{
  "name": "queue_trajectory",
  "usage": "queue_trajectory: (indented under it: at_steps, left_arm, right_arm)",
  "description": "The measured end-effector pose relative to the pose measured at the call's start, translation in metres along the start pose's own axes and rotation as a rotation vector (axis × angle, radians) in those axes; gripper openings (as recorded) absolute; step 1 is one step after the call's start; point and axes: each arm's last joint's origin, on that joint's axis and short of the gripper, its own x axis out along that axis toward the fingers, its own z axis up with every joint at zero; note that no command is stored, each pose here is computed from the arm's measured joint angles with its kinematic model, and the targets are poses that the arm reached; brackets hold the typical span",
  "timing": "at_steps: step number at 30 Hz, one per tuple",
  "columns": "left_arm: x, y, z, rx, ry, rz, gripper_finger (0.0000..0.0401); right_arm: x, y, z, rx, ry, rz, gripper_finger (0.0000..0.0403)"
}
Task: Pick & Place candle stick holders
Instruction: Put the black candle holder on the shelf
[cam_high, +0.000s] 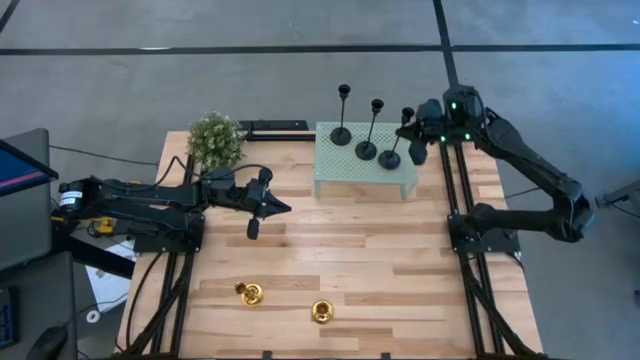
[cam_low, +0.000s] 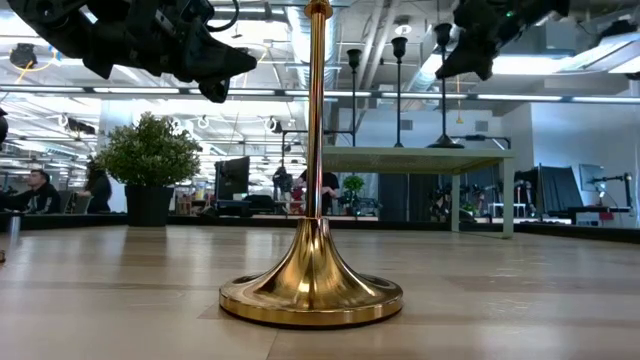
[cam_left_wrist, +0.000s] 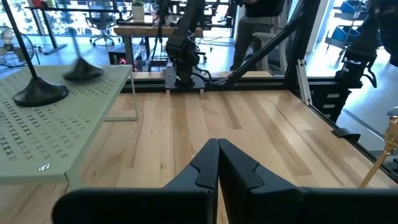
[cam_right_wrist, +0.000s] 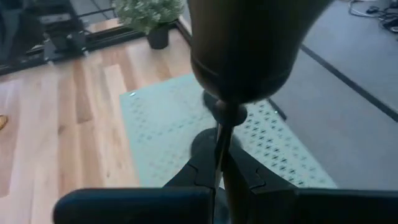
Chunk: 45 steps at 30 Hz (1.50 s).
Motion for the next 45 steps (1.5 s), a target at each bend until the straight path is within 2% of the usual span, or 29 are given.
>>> queue_trajectory:
  at_steps: [6,12,16,23,37,45]
  left_arm:
    - [0.0,0.0,0.0,0.0,0.0,0.0,0.0008]
    - [0.0,0.0,0.0,0.0,0.003,0.0,0.0008]
    - [0.0,0.0,-0.001,-0.001,0.007,0.0,0.0008]
    - [0.0,0.0,-0.001,-0.001,0.007,0.0,0.0008]
    - [0.0,0.0,-0.001,0.005,0.007,0.0,0.0008]
    - [0.0,0.0,-0.001,0.005,0.007,0.0,0.0008]
  right_arm:
    - [0.004,-0.018,0.028,-0.016,0.01,-0.035,0.0]
    - [0.026,-0.043,0.036,0.021,0.086,-0.06,0.0]
    - [0.035,-0.057,0.032,0.045,0.112,-0.077,0.0]
    - [0.032,-0.071,0.034,0.044,0.057,-0.127,0.0]
    - [0.035,-0.082,0.019,0.064,0.039,-0.074,0.0]
    - [0.036,-0.082,0.02,0.063,0.017,-0.052,0.0]
